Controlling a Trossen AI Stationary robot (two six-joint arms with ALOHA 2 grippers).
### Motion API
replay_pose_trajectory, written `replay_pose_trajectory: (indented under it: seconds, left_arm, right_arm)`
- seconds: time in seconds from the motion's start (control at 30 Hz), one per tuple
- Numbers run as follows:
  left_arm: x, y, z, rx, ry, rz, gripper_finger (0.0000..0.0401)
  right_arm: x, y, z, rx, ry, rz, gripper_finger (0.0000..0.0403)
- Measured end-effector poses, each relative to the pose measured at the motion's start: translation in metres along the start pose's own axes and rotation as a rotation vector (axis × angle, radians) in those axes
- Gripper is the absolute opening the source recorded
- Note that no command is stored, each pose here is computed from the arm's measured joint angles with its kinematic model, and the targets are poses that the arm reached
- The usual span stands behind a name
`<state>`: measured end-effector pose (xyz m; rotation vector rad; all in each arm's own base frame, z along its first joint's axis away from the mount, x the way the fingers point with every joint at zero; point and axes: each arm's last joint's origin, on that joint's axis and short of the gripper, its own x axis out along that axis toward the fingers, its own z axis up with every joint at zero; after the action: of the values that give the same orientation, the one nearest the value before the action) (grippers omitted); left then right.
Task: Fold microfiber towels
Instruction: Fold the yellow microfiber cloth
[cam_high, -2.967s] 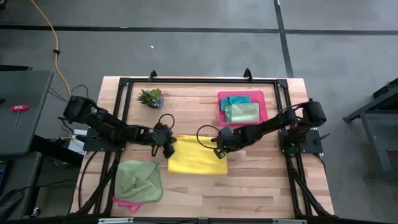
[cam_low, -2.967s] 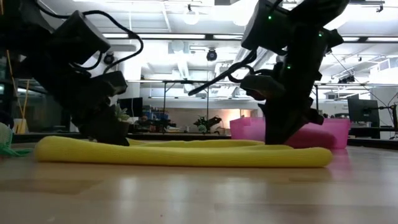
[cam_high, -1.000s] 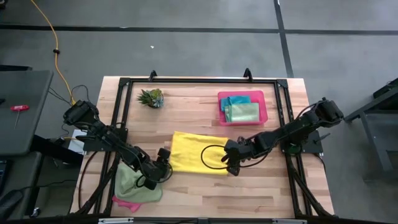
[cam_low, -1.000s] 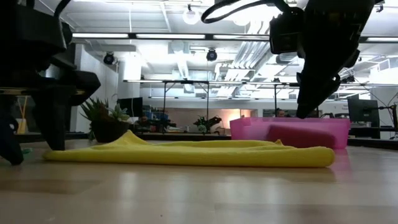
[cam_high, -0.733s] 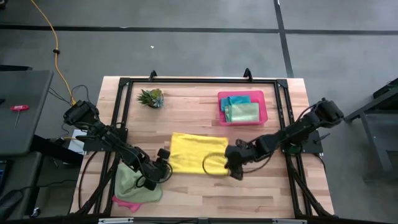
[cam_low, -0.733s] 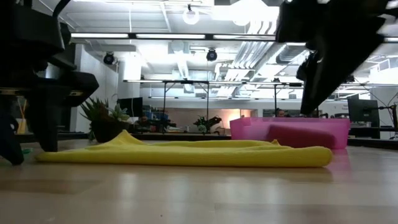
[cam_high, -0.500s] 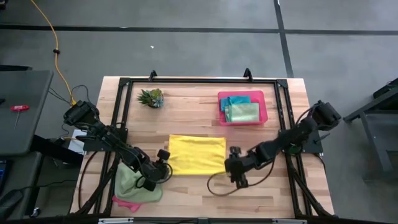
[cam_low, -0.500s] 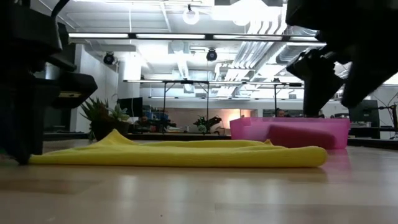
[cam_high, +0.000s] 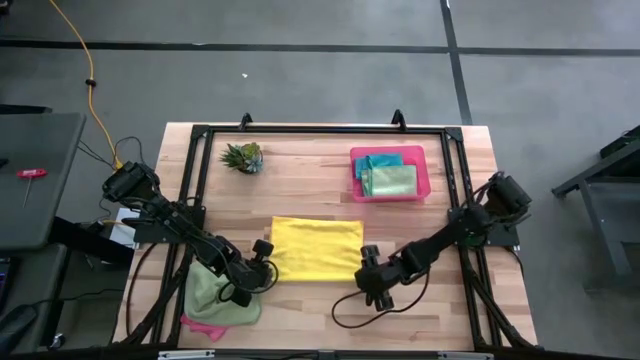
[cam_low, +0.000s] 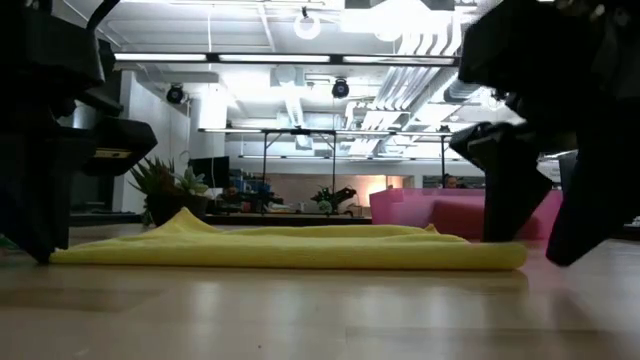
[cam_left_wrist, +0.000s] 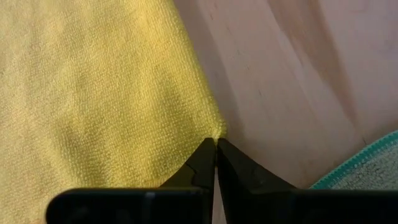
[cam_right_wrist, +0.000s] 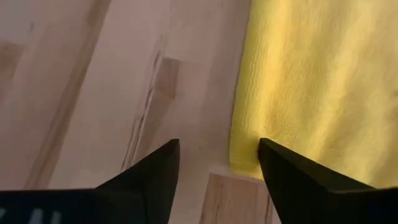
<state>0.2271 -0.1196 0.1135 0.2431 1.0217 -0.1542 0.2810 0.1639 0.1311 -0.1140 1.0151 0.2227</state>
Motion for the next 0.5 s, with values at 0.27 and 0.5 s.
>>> replay_pose_trajectory:
  seconds: [0.27, 0.5]
  left_arm:
    - [0.000, 0.000, -0.001, -0.008, 0.006, 0.002, 0.0002]
    - [0.000, 0.001, -0.002, -0.041, 0.019, -0.002, 0.0002]
  right_arm:
    - [0.012, 0.002, -0.003, 0.094, 0.009, -0.018, 0.0160]
    - [0.013, 0.001, -0.004, 0.165, 0.009, -0.035, 0.0048]
